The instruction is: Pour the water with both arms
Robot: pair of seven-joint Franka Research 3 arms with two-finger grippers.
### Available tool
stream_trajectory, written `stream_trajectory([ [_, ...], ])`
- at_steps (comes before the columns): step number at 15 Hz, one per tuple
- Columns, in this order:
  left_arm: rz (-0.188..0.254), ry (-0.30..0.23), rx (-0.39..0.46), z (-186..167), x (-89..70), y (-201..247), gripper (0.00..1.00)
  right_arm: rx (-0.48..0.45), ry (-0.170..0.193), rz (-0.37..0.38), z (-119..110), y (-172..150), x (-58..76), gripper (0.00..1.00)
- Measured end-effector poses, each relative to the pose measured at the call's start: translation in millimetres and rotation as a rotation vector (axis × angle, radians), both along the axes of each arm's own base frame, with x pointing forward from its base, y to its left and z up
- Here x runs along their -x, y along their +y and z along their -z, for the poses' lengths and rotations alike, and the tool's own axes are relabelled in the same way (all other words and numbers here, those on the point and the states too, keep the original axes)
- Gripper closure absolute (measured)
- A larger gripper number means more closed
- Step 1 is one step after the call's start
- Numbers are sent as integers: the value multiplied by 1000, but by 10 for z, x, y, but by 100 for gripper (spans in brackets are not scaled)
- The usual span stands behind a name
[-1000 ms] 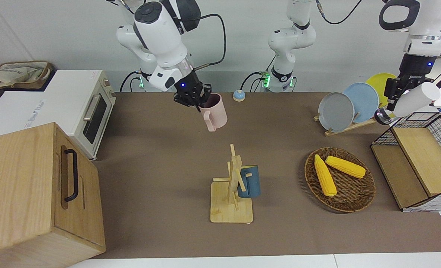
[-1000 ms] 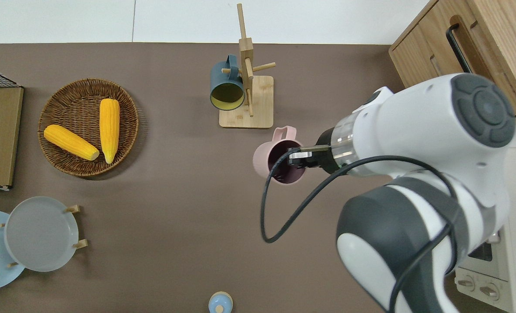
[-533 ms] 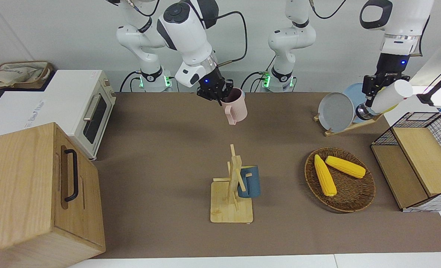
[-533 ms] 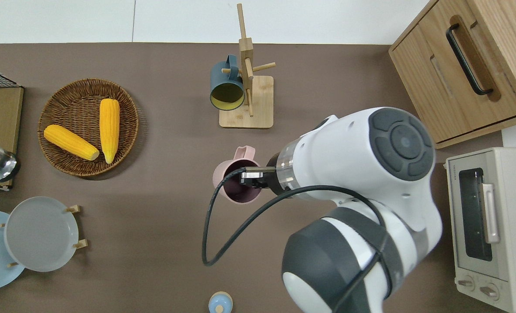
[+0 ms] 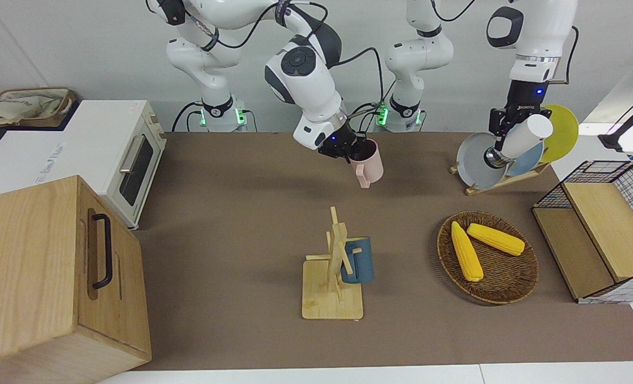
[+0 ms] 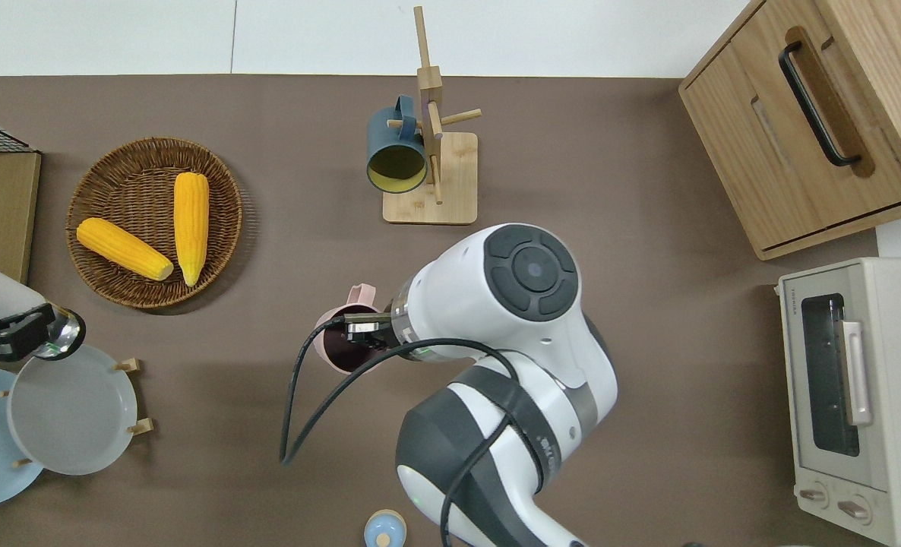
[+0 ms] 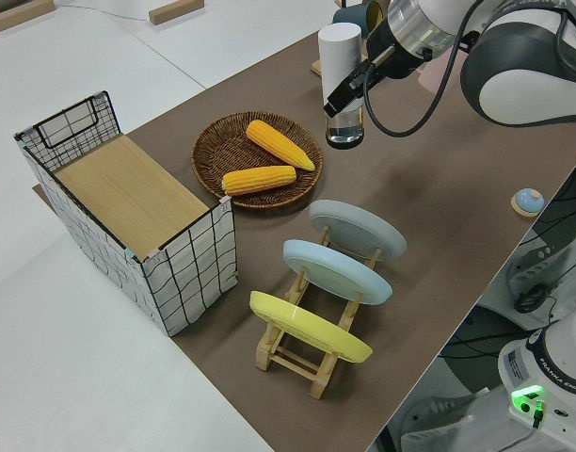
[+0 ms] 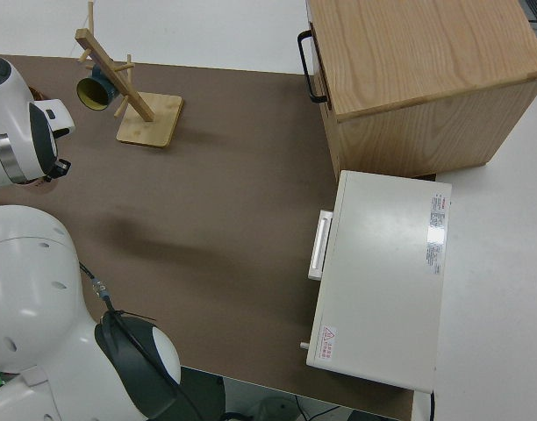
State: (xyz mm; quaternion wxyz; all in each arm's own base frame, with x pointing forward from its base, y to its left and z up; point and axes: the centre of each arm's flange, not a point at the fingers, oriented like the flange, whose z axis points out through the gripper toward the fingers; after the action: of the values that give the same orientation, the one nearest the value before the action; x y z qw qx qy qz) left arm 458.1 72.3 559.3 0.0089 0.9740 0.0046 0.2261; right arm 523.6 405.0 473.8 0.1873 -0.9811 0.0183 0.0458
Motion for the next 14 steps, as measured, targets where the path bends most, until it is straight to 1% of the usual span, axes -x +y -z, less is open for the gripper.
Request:
stream_trajectory([
  [2, 3, 16, 1, 118, 81, -32, 35, 27, -31, 13, 218, 217, 22, 95],
  [3, 3, 21, 1, 158, 110, -41, 35, 28, -36, 25, 314, 309, 35, 95],
  [6, 6, 28, 0, 230, 169, -66, 35, 27, -35, 28, 564, 512, 52, 95],
  [10, 19, 33, -5, 261, 188, -141, 35, 25, -40, 46, 825, 651, 13, 95],
  [14, 22, 38, -6, 287, 199, -159, 35, 11, -32, 60, 926, 718, -64, 95],
])
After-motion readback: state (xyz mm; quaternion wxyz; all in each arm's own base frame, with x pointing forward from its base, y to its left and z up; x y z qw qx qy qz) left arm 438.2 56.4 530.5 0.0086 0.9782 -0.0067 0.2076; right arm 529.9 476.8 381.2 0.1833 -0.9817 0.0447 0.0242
